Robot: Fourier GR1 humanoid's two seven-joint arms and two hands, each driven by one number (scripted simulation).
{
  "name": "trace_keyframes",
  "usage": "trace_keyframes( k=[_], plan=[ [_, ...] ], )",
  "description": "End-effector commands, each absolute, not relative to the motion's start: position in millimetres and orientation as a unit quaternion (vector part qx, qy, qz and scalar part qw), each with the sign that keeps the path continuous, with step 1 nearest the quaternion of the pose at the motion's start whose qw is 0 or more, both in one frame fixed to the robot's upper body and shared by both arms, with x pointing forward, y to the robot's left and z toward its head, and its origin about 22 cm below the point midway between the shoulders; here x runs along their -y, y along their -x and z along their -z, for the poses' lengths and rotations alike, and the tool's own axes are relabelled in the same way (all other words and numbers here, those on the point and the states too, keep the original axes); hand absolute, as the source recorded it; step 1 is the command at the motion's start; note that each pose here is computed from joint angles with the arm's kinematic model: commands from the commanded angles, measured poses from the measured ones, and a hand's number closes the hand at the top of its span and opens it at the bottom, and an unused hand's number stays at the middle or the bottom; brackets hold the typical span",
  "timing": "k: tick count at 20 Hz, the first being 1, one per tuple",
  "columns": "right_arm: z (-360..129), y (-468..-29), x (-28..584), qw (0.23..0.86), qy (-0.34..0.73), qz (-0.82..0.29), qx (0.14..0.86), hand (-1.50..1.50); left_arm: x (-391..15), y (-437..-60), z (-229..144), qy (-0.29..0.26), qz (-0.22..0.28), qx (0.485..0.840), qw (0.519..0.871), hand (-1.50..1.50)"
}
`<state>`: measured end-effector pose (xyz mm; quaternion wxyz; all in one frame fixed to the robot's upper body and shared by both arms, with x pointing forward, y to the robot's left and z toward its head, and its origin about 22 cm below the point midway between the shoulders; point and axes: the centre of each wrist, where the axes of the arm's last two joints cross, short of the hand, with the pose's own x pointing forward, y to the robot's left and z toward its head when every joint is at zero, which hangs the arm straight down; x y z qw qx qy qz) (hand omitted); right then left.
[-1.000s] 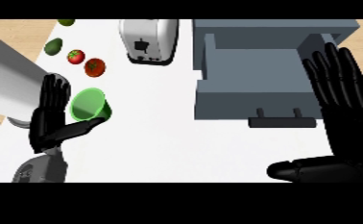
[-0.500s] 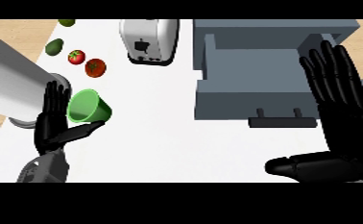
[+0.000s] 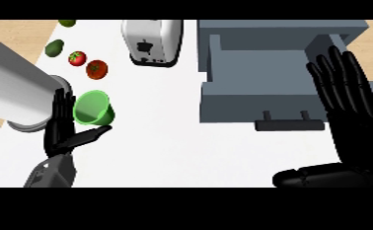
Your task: Pick up the cup, place it into the drawer and close the drawer
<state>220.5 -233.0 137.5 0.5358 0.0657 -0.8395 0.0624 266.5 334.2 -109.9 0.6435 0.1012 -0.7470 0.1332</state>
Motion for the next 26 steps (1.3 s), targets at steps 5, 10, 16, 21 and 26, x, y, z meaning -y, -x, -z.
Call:
trace_keyframes(
  k=[5, 10, 16, 21, 26],
  plan=[
    [-149.3, -214.7, 233.5, 0.532, -0.065, -0.062, 0.842, -1.5, -350.0, -260.7, 128.0, -0.096, -0.13, 0.746, 0.646, -1.5],
    [-146.3, -224.2, 241.6, 0.531, -0.071, -0.055, 0.842, -1.5, -331.2, -276.8, 126.4, -0.081, -0.126, 0.754, 0.639, -1.5],
    [-142.6, -226.1, 247.1, 0.536, -0.076, -0.063, 0.839, -1.5, -319.8, -269.3, 138.8, -0.065, -0.143, 0.753, 0.638, -1.5],
    [-151.4, -235.3, 236.0, 0.525, -0.07, -0.066, 0.846, -1.5, -336.2, -273.7, 130.7, -0.03, -0.16, 0.755, 0.635, -1.5],
    [-146.3, -228.6, 240.2, 0.533, -0.074, -0.061, 0.841, -1.5, -341.9, -264.7, 134.4, 0.005, -0.168, 0.764, 0.623, -1.5]
  ],
)
